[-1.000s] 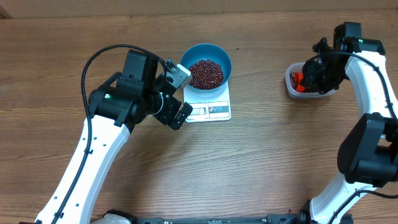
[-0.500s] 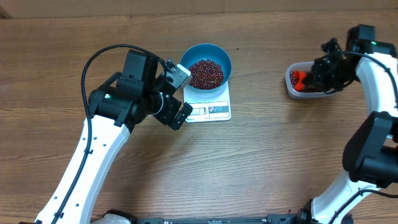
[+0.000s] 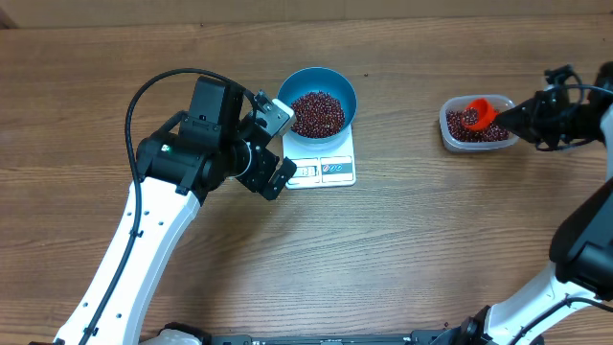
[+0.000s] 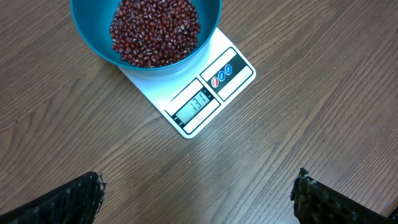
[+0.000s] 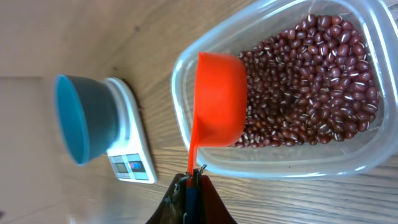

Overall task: Scoop item into bowl and weigh 150g on scale
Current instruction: 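Carry the filled red cup over the teal bowl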

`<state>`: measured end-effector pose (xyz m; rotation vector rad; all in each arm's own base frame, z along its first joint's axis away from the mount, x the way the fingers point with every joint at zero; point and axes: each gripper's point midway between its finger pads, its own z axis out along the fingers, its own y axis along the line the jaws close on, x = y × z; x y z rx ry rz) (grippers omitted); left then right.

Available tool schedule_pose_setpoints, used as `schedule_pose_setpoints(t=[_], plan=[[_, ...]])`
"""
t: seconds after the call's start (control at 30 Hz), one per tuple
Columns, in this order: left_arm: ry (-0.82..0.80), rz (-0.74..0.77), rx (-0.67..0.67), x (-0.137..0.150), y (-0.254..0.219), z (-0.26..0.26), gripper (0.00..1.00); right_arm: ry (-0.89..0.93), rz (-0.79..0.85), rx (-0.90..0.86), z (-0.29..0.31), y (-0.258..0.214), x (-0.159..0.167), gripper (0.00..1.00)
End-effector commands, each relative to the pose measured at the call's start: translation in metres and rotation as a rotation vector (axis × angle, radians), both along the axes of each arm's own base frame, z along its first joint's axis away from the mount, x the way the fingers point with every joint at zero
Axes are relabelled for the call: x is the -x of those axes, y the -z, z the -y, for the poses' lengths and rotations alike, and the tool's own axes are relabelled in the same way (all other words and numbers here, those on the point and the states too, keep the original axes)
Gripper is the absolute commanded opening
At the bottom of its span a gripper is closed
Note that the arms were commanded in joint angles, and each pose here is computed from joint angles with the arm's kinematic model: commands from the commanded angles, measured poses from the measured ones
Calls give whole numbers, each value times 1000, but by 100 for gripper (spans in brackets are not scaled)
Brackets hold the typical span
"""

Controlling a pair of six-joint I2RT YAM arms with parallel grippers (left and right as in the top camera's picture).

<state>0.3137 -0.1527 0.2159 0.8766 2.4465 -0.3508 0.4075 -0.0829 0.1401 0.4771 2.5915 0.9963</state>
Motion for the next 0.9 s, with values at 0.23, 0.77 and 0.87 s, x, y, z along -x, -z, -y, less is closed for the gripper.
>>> schedule_pose_setpoints(t=[0.23,0.77,0.87], plan=[[-1,26,29,-2,-12,2,100,-19,113,-215,-14,-30,-3,4],[-1,26,30,-2,-13,2,100,-260,123,-219,-114,-62,-10,4],[-1,26,29,-2,-12,2,100,-326,141,-213,-140,-72,-11,4]])
